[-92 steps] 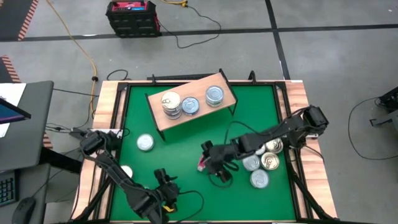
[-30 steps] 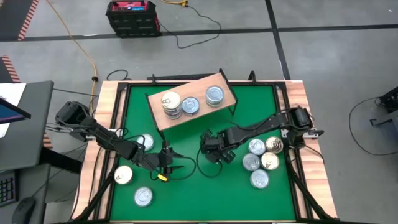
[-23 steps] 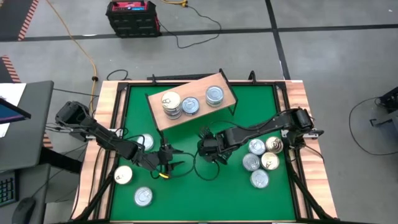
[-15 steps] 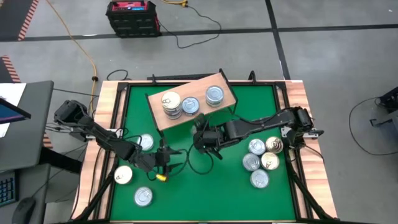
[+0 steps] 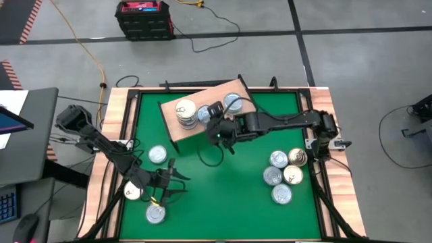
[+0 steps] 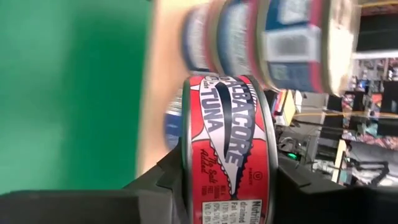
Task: Stack canned seafood by type on shelf
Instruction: Stack the red tuna can on top of the blue tuna can on the shelf
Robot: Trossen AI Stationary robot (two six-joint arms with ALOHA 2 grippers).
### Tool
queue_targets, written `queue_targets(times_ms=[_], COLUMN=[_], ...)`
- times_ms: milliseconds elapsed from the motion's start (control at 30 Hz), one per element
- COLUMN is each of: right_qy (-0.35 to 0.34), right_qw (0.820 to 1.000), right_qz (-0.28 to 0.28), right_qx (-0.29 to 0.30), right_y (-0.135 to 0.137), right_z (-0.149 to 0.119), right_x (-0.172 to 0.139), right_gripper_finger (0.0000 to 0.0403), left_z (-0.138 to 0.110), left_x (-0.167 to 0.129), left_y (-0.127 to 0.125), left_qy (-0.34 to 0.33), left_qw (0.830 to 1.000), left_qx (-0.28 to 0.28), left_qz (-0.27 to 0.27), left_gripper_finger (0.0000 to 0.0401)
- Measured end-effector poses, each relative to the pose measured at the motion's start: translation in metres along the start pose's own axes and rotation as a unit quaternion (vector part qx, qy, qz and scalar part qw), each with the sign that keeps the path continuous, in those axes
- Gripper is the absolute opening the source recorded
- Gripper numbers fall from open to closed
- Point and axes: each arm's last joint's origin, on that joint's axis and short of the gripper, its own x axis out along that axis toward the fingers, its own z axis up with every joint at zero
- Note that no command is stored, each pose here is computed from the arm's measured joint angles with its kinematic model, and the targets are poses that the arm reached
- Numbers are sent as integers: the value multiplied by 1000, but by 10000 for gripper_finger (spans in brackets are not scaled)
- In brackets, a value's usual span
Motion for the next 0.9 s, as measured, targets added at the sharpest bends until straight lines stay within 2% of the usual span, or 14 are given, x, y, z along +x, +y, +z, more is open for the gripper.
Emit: queue_targets(times_ms=[200,367,467,700,900], right_qy=[-8,-17,-31,-47,-65], right_qw=[999,998,998,997,994], right_qz=[-36,-54,-41,-21,-1], right_qx=[27,38,44,66,87], right_y=[-20,-32,-36,-40,-40], right_z=[-7,-13,-17,-23,-27], right_x=[12,20,24,30,37], right_gripper_finger=[160,196,196,162,170], left_z=[-3,-4,-5,-4,-4], left_x=[0,0,0,-3,-3], left_y=[-1,0,0,-2,-2], left_qy=[9,10,13,7,4], left_qw=[1000,1000,1000,999,998], left_qx=[-9,-7,-5,-3,-8], left_qz=[-6,2,10,47,63], left_gripper_finger=[191,191,191,191,191])
